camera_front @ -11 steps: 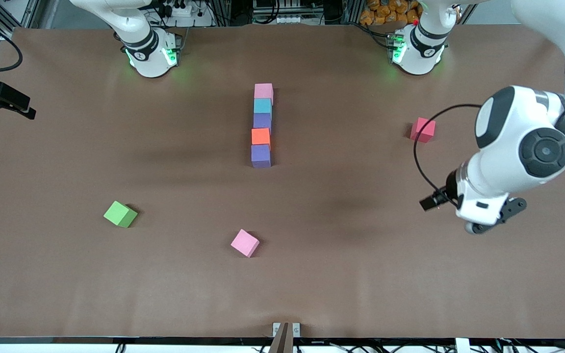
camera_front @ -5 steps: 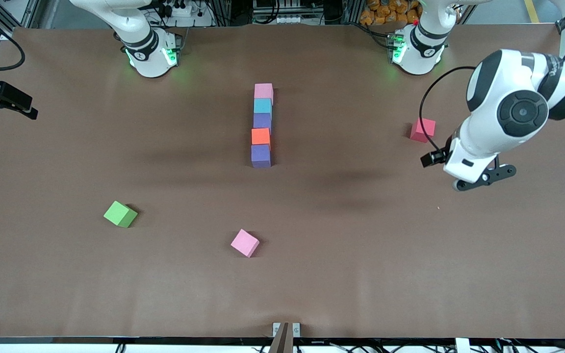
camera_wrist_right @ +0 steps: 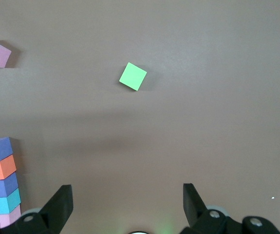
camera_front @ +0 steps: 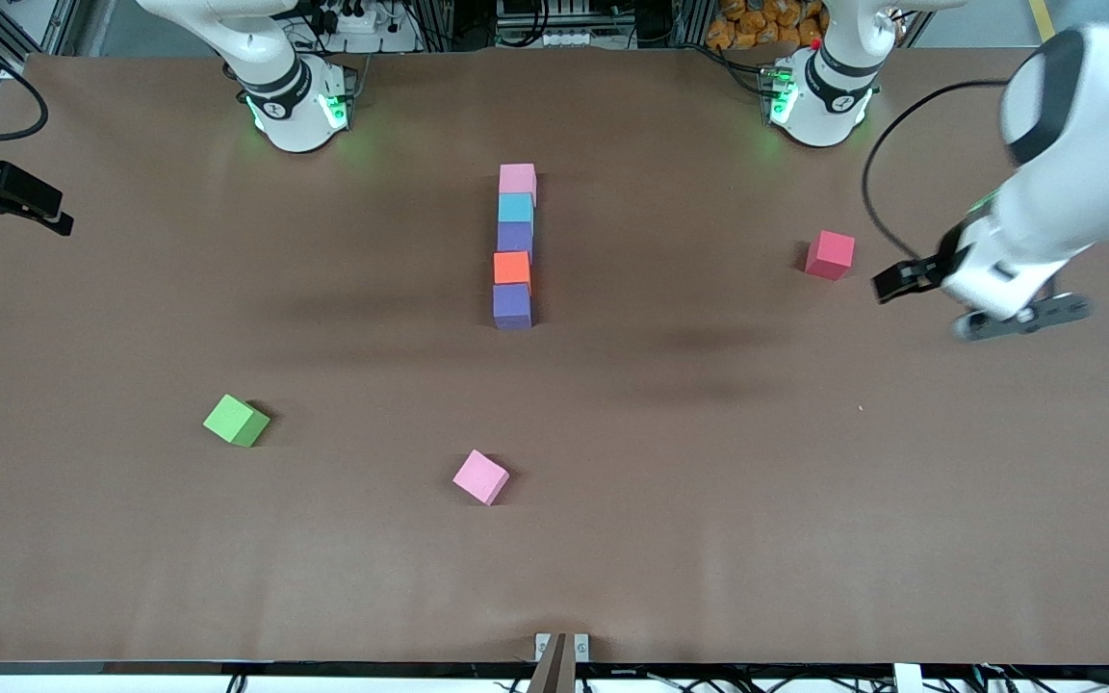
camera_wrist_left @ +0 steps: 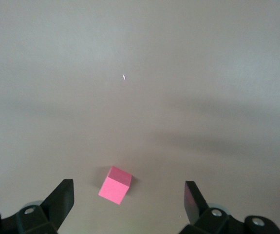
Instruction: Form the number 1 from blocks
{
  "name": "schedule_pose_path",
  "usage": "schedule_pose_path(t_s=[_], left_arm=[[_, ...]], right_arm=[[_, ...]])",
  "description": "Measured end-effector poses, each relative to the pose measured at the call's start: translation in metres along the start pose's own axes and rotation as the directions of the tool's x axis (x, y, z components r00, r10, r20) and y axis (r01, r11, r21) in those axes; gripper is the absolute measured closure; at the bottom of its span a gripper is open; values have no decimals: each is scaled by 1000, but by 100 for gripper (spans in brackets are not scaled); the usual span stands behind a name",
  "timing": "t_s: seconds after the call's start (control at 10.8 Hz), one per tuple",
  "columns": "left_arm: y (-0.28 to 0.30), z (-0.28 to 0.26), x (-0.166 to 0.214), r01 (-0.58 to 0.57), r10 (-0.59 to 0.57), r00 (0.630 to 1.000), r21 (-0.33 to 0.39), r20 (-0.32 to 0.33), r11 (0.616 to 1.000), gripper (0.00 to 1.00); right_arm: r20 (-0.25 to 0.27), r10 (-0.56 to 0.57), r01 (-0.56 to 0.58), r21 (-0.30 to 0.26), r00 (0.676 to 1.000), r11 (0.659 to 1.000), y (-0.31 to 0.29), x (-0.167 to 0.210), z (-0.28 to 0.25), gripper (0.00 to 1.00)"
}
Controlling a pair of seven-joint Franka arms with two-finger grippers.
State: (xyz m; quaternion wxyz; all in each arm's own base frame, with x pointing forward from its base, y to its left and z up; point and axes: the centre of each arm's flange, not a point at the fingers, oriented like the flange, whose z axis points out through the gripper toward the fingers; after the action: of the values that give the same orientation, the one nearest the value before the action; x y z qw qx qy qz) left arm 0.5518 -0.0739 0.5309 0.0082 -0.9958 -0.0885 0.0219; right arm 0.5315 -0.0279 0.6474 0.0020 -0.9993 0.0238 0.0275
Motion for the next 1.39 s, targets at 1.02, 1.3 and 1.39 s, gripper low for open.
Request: schedule_pose_path(t_s=[1.02,1.3,1.39], left_arm=[[3,-131,-28,-194,195,979,27,-66,981,0],[2,-133,-25,-189,189,980,2,-60,982,0],[3,-133,-25,-190,189,980,-1,-59,982,0]], right_arm=[[5,5,-5,-1,1000,1000,3,2,3,0],[5,5,-5,-1,1000,1000,3,2,3,0],[6,5,-5,-1,1000,1000,3,2,3,0]])
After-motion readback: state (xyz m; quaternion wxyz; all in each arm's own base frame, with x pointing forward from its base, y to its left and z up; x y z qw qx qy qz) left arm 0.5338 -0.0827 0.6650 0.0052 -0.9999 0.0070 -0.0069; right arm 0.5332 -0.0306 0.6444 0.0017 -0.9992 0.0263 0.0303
